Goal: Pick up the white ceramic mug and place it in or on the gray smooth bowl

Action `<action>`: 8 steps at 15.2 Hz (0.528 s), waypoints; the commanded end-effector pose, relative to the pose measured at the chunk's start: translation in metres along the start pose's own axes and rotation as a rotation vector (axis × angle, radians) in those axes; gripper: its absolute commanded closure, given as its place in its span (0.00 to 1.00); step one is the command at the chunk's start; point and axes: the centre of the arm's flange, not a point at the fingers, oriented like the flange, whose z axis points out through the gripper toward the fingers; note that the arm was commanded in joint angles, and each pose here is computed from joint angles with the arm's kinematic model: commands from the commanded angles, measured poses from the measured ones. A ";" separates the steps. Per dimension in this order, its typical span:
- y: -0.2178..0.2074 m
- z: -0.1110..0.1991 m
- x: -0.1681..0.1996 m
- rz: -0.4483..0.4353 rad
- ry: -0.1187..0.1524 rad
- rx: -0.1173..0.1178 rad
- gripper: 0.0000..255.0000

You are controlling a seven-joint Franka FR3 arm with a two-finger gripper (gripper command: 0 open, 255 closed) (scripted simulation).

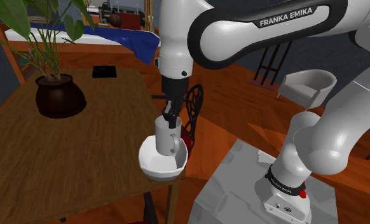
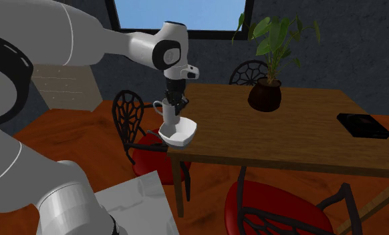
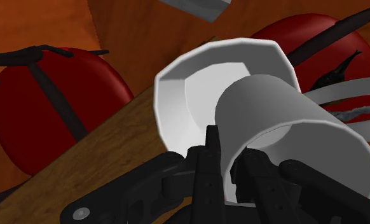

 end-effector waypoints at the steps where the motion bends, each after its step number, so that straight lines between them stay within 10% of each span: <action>1: 0.000 0.010 0.001 0.000 0.001 0.000 1.00; 8: 0.001 0.041 0.003 0.000 0.001 0.000 1.00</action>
